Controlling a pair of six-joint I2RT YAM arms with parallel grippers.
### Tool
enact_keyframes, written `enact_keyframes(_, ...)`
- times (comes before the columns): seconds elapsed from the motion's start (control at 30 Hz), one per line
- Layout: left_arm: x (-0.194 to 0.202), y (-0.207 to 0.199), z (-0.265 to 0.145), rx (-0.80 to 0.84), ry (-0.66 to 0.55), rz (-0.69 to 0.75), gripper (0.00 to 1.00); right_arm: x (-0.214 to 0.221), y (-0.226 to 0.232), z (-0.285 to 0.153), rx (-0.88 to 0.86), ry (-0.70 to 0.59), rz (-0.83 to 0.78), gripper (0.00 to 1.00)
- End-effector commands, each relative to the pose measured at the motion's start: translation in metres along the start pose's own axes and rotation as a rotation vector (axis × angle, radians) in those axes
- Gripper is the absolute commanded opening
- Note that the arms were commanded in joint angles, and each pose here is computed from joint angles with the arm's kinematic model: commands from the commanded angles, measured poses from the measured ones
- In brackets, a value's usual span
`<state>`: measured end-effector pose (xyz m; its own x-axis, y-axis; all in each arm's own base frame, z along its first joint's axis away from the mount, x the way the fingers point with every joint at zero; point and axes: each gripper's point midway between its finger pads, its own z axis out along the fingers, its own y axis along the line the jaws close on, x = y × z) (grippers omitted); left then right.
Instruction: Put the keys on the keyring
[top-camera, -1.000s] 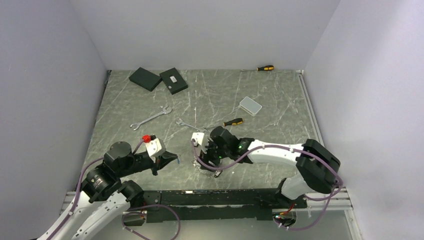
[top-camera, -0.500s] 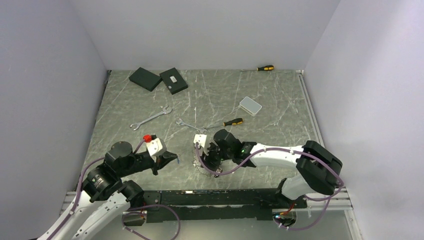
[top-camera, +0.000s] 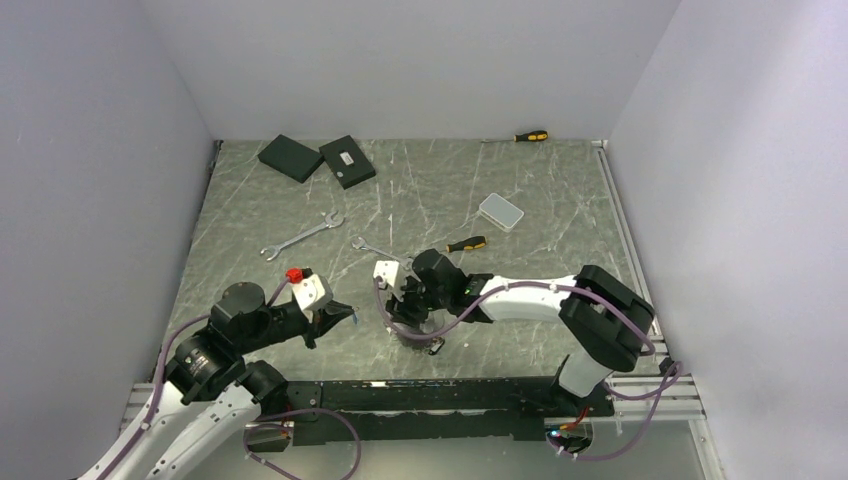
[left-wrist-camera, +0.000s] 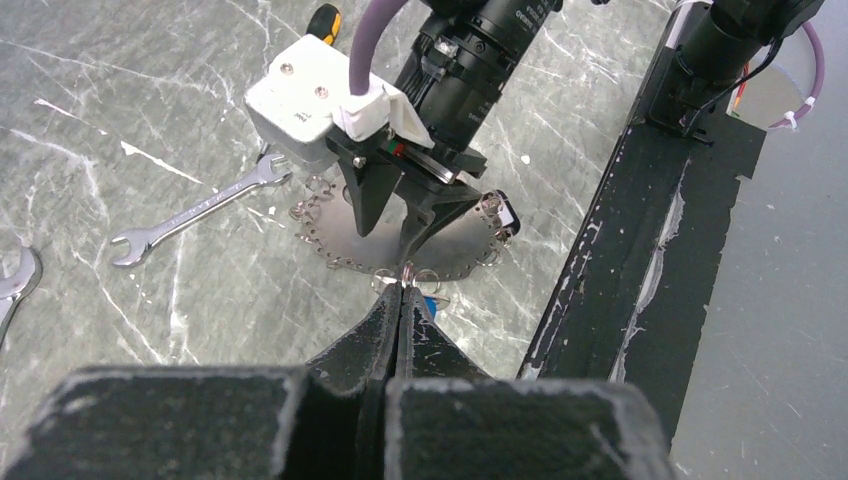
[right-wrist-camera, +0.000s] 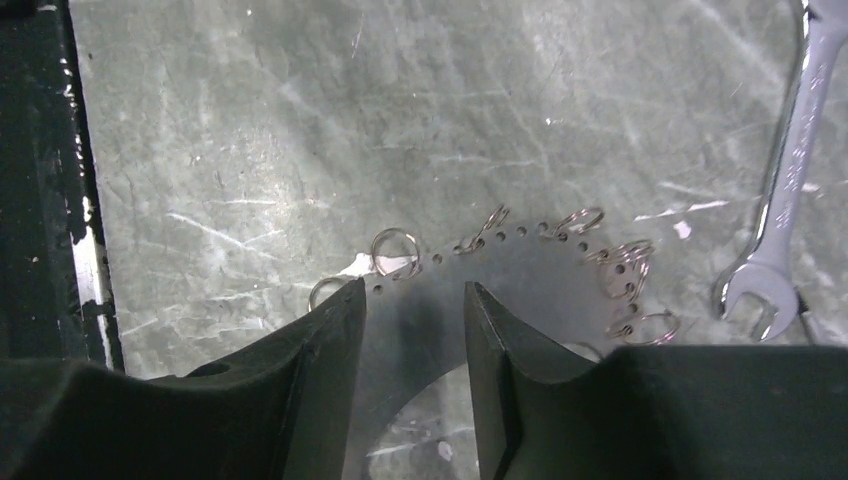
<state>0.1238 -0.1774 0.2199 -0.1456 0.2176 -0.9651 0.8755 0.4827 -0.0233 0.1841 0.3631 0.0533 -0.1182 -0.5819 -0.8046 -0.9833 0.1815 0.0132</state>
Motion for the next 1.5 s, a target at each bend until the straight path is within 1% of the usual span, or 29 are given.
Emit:
enact_keyframes(0.0, -0.009, 0.002, 0.001, -0.003, -0.039, 0.037, 0.00, -0.028, -0.008, -0.001, -0.034, -0.069, -0.098, 0.40)
enact_keyframes(0.13, -0.009, 0.001, 0.000, 0.004, -0.044, 0.042, 0.00, -0.019, -0.013, 0.000, -0.104, -0.015, -0.077, 0.38)
enact_keyframes(0.3, -0.009, 0.001, -0.001, 0.000, -0.047, 0.046, 0.00, -0.006, 0.000, 0.010, -0.228, 0.048, -0.014, 0.38)
enact_keyframes(0.4, -0.009, 0.001, -0.001, 0.001, -0.046, 0.048, 0.00, -0.002, 0.002, 0.016, -0.247, 0.067, 0.030, 0.37)
enact_keyframes(0.47, -0.009, 0.001, -0.001, 0.002, -0.046, 0.050, 0.00, -0.001, 0.004, 0.018, -0.267, 0.075, 0.050, 0.35)
enact_keyframes(0.67, -0.009, 0.001, -0.001, 0.005, -0.047, 0.051, 0.00, -0.003, 0.014, 0.021, -0.329, 0.075, 0.099, 0.35)
enact_keyframes(0.9, -0.009, 0.001, -0.002, 0.002, -0.050, 0.050, 0.00, 0.000, 0.008, 0.027, -0.299, 0.083, 0.112, 0.34)
enact_keyframes(1.03, -0.009, 0.001, -0.002, 0.002, -0.049, 0.050, 0.00, 0.000, -0.011, 0.032, -0.198, 0.085, 0.101, 0.39)
enact_keyframes(1.1, -0.009, 0.001, -0.002, 0.003, -0.048, 0.051, 0.00, -0.004, -0.017, 0.032, -0.176, 0.075, 0.097, 0.39)
enact_keyframes(1.27, -0.008, 0.002, -0.002, -0.002, -0.046, 0.051, 0.00, -0.019, -0.016, 0.025, -0.196, 0.026, 0.058, 0.40)
enact_keyframes(1.47, -0.008, 0.003, -0.001, -0.004, -0.045, 0.049, 0.00, -0.029, -0.021, 0.021, -0.173, -0.009, -0.002, 0.40)
